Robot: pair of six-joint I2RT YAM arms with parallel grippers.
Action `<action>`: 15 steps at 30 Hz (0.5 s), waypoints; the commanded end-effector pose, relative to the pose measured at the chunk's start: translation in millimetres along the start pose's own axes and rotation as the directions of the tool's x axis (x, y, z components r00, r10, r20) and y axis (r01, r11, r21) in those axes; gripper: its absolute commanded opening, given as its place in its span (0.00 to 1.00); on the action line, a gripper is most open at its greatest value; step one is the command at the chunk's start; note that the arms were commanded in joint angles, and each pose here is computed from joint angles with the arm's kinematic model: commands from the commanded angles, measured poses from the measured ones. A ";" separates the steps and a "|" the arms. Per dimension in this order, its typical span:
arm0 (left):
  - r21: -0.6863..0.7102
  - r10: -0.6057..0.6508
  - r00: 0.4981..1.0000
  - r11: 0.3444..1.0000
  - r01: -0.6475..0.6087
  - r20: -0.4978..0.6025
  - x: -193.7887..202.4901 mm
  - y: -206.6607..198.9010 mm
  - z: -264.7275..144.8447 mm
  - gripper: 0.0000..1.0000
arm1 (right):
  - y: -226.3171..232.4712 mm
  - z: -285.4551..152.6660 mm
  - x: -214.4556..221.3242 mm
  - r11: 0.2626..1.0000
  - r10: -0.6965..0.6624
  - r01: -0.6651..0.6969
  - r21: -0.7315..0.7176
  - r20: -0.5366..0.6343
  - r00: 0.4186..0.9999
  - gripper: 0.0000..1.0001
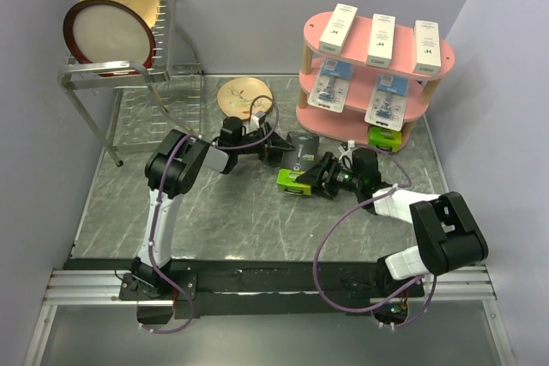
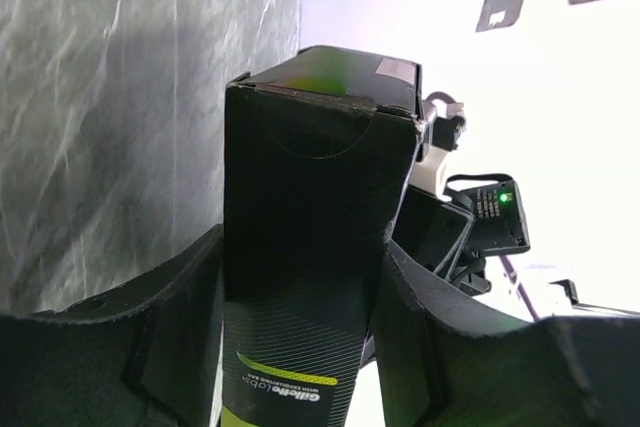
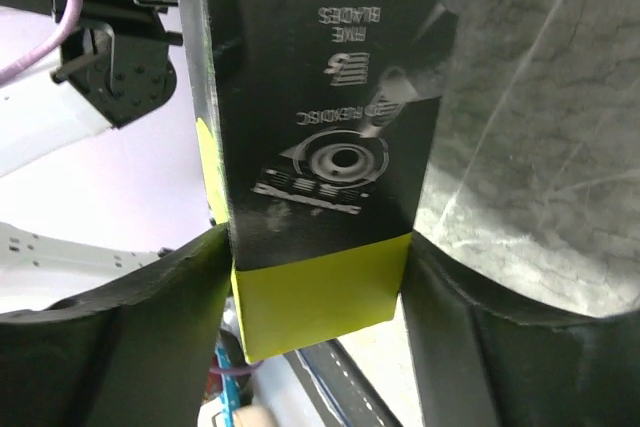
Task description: Place and organize the shaving razors onto the shelf
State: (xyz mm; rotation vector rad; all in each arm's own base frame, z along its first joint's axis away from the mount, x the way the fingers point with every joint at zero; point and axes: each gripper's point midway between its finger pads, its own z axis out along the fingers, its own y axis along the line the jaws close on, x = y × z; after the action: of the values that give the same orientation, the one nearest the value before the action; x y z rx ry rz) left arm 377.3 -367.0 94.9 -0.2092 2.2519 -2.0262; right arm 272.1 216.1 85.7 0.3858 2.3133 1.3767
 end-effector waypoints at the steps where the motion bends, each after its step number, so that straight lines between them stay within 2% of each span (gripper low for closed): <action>1: 0.054 0.064 0.998 0.997 -0.063 -0.010 -8.4 -31.3 8.4 0.36 | 14.0 6.1 -23.1 0.998 -0.044 0.046 -0.030 0.088 0.995 0.59; 2: 0.037 0.060 0.998 0.998 -0.059 -0.007 -9.9 -28.6 9.2 0.48 | 15.1 5.6 -25.0 0.998 -0.047 0.050 -0.032 0.099 0.994 0.57; 4: 0.014 0.094 0.996 0.995 -0.094 -0.004 -12.3 -26.9 10.3 0.60 | 13.8 4.4 -29.9 0.999 -0.038 0.042 -0.029 0.124 0.991 0.54; 9: -0.066 0.109 0.994 0.992 -0.109 -0.008 -10.2 -20.2 -2.4 0.69 | 17.8 -0.1 -46.8 0.994 -0.084 0.094 -0.048 0.183 0.980 0.53; 10: -0.078 0.147 0.989 0.986 -0.147 -0.010 -9.5 -22.2 -8.3 0.70 | 18.0 -1.2 -51.4 0.993 -0.092 0.103 -0.050 0.194 0.977 0.53; 12: -0.158 0.109 0.994 0.981 -0.110 -0.014 -11.4 -7.5 -26.4 0.74 | 21.1 0.1 -58.7 0.988 -0.126 0.142 -0.061 0.209 0.970 0.52; 13: -0.188 0.170 0.985 0.967 -0.170 -0.020 -13.2 -4.2 -36.6 0.75 | 20.6 0.6 -62.6 0.986 -0.141 0.157 -0.061 0.217 0.966 0.52; 15: -0.255 0.162 0.987 0.954 -0.157 -0.001 -22.0 8.7 -60.8 0.83 | 23.0 0.9 -72.1 0.982 -0.160 0.181 -0.062 0.247 0.956 0.51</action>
State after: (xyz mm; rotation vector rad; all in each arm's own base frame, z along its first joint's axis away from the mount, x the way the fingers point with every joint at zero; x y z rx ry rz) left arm 385.2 -348.9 76.2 -0.1805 2.4112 -1.8113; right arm 299.0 202.6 89.1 0.4116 2.2131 1.3149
